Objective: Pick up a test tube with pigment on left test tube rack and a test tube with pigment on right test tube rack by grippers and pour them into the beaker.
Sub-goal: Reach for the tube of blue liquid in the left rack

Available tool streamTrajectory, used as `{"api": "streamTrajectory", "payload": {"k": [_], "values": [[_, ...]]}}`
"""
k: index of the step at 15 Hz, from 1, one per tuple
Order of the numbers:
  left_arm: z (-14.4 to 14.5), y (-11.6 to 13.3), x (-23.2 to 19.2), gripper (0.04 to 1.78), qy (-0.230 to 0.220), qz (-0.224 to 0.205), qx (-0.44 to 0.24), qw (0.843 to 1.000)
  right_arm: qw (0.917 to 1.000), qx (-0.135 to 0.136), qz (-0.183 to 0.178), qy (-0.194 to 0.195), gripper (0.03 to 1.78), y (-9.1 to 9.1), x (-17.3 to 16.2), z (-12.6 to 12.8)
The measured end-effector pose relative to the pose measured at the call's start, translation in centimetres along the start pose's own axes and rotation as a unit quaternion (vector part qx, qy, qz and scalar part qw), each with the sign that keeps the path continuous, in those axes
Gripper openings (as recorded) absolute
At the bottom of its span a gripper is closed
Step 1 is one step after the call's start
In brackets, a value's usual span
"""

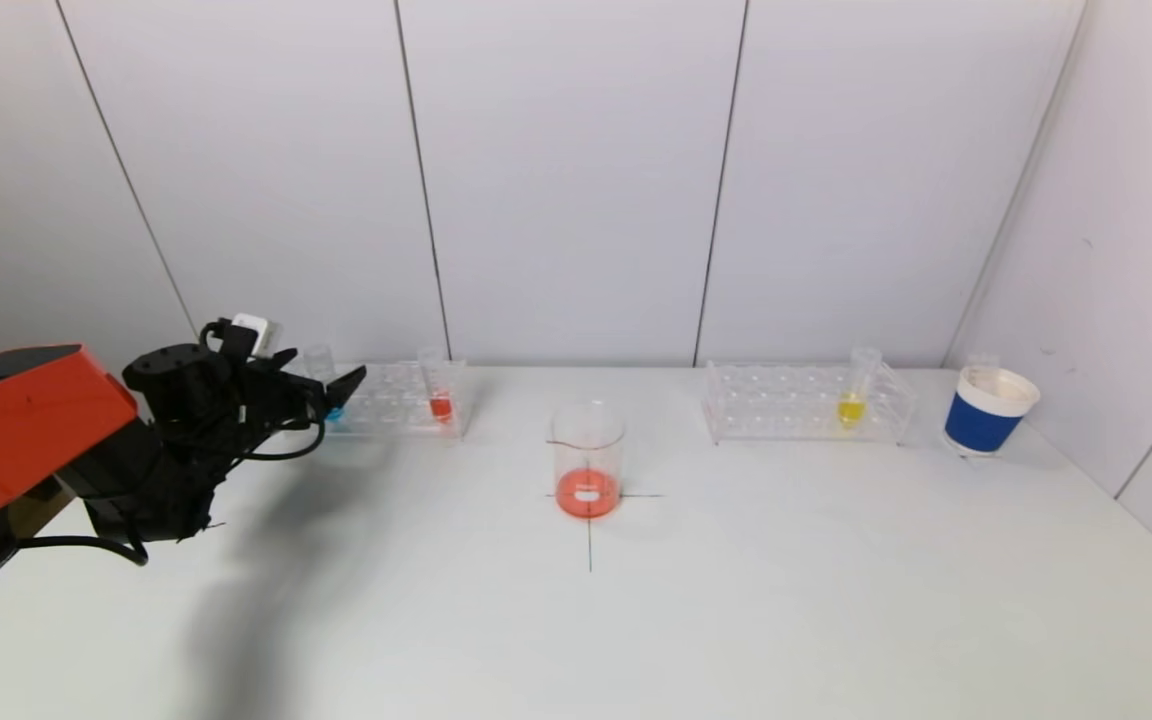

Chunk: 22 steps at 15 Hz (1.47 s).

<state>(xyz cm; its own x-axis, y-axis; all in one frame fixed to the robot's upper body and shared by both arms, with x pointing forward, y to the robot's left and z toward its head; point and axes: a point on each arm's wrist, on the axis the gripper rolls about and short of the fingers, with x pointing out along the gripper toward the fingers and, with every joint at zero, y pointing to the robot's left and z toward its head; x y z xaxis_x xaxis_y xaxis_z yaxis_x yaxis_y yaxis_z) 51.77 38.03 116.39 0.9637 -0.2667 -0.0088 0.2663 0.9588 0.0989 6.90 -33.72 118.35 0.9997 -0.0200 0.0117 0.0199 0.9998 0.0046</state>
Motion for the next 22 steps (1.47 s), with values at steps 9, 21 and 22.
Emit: {"api": "streamTrajectory", "payload": {"k": [9, 21, 22], "values": [[-0.4, 0.09, 0.1, 1.76, 0.003, 0.001, -0.001, 1.0, 1.0, 0.0, 0.0, 0.0, 1.77, 0.0, 0.0, 0.0], [0.34, 0.18, -0.05, 1.76, -0.005, 0.004, 0.001, 1.0, 1.0, 0.0, 0.0, 0.0, 1.77, 0.0, 0.0, 0.0], [0.37, 0.18, -0.05, 1.76, -0.005, 0.004, 0.001, 1.0, 1.0, 0.0, 0.0, 0.0, 1.77, 0.0, 0.0, 0.0]]}}
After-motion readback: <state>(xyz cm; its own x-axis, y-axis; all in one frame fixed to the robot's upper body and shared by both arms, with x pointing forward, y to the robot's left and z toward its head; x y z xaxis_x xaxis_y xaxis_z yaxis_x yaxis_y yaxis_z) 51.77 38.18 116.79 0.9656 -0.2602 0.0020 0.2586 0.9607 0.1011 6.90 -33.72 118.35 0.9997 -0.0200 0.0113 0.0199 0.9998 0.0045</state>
